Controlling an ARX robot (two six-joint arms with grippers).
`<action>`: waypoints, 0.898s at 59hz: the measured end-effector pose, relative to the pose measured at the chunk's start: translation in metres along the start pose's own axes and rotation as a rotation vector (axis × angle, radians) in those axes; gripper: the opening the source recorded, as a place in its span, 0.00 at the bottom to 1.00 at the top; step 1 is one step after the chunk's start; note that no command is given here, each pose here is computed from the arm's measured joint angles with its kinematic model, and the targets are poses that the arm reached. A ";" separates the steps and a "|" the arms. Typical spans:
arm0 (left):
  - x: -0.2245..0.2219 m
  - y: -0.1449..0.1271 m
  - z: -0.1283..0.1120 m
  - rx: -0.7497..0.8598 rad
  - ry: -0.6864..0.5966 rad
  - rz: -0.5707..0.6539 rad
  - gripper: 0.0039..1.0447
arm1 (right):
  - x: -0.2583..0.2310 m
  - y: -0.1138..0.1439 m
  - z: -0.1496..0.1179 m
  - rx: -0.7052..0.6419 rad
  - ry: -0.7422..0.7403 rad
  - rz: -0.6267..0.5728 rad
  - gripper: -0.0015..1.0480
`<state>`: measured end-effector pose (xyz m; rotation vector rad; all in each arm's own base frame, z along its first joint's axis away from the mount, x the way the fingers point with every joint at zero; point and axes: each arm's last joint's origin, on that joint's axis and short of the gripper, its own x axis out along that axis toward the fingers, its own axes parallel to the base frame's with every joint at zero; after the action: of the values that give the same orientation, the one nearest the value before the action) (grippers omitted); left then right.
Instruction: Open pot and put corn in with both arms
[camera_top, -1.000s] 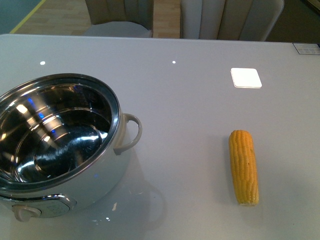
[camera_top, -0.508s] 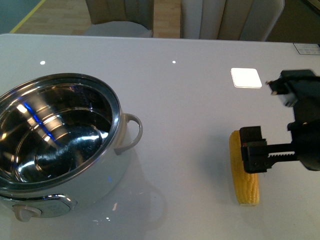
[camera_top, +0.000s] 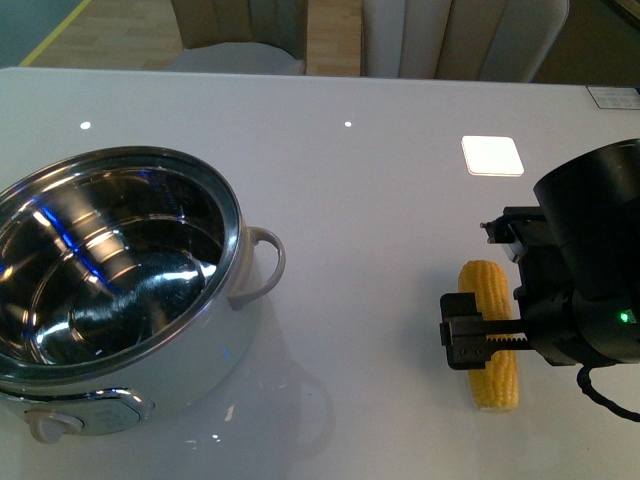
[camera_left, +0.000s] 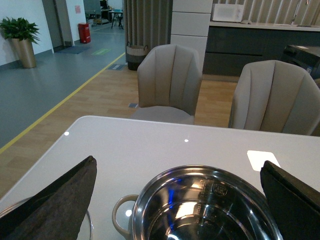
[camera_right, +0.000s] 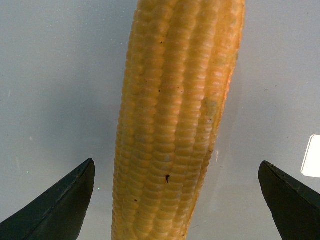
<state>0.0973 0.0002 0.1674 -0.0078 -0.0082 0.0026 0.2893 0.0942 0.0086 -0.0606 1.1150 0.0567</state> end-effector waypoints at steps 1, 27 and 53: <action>0.000 0.000 0.000 0.000 0.000 0.000 0.94 | 0.001 0.000 0.000 -0.001 0.002 0.000 0.92; 0.000 0.000 0.000 0.000 0.000 0.000 0.94 | 0.008 0.006 -0.006 -0.022 0.043 0.014 0.42; 0.000 0.000 0.000 0.000 0.000 0.000 0.94 | -0.016 0.004 -0.002 0.002 -0.028 0.026 0.18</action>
<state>0.0973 0.0003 0.1674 -0.0078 -0.0082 0.0030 0.2806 0.0976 0.0218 -0.0434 1.0874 0.0793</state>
